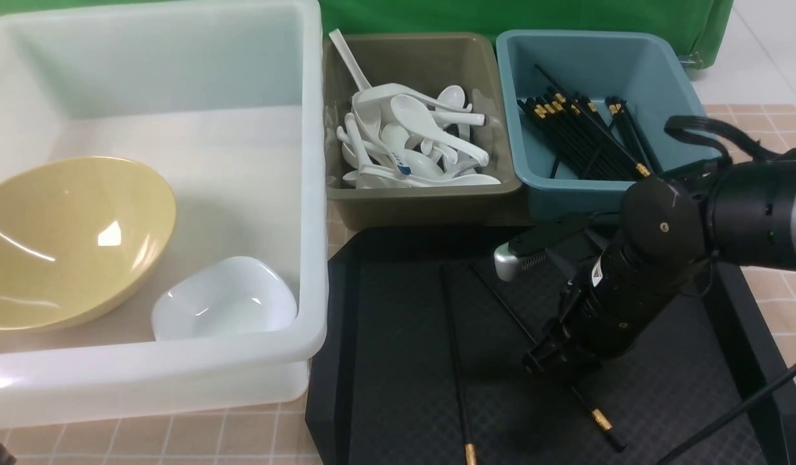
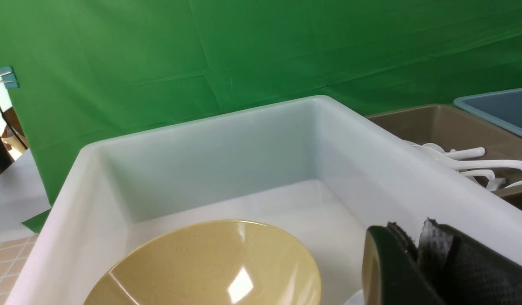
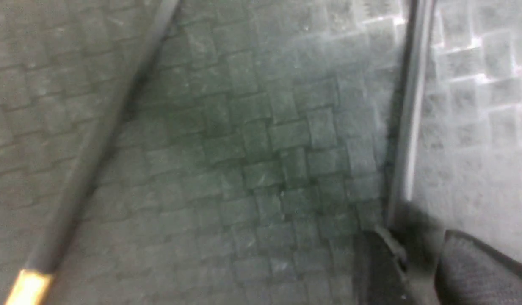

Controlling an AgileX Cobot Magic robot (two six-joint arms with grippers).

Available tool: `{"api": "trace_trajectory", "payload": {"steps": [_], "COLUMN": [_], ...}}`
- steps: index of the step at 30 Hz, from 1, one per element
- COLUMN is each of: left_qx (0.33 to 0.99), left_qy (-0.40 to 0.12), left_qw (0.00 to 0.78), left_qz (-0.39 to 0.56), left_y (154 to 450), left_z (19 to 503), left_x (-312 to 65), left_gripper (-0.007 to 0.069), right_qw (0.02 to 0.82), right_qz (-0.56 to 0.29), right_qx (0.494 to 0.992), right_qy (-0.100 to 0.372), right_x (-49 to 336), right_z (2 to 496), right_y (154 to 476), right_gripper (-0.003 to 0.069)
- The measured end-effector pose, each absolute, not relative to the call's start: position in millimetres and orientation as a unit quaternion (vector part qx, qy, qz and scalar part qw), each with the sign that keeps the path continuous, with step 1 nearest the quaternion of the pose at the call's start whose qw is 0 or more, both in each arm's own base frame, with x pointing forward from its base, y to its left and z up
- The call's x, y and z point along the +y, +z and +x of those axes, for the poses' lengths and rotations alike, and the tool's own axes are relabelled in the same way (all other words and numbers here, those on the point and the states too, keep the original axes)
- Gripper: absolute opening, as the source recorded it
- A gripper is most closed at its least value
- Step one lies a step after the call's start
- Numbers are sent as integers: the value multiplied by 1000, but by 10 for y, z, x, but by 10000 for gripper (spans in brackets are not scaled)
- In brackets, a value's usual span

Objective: On brown table put chopsticks spoon bowls plates into blue grey white boxes.
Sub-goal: 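Grasp the chopsticks with the right gripper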

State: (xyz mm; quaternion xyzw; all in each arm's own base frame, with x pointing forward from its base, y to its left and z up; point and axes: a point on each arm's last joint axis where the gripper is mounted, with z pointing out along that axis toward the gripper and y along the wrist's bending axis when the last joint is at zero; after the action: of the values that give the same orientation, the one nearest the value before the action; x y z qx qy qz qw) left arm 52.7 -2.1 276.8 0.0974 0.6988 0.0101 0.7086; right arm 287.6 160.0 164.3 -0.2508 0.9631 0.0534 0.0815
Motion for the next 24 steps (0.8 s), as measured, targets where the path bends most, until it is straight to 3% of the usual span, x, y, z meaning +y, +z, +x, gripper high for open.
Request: {"api": "trace_trajectory", "payload": {"steps": [5, 7, 11, 15, 18, 22, 24], "left_qx": [699, 699, 699, 699, 699, 699, 699], "left_qy": [10, 10, 10, 10, 10, 11, 10], "left_qw": [709, 709, 709, 709, 709, 709, 709], "left_qz": [98, 98, 98, 98, 98, 98, 98], "left_y": [2768, 2768, 2768, 2768, 2768, 2768, 2768], "left_z": [527, 527, 527, 527, 527, 527, 527], "left_x": [-21, -21, -21, -21, -21, -21, -21], "left_gripper": [60, 60, 60, 60, 60, 60, 60], "right_qw": [78, 83, 100, 214, 340, 537, 591], "right_qz": [-279, -293, -300, -310, -326, -332, -322], "right_qx": [956, 951, 947, 925, 882, 775, 740], "right_qy": [48, 45, 52, 57, 26, -14, -17], "right_x": [1609, 1604, 1573, 1489, 1405, 1325, 1298], "right_z": [2904, 2900, 2828, 2714, 2697, 2839, 2954], "right_y": [1612, 1642, 1804, 2515, 3109, 3584, 3660], "right_gripper": [165, 87, 74, 74, 74, 74, 74]}}
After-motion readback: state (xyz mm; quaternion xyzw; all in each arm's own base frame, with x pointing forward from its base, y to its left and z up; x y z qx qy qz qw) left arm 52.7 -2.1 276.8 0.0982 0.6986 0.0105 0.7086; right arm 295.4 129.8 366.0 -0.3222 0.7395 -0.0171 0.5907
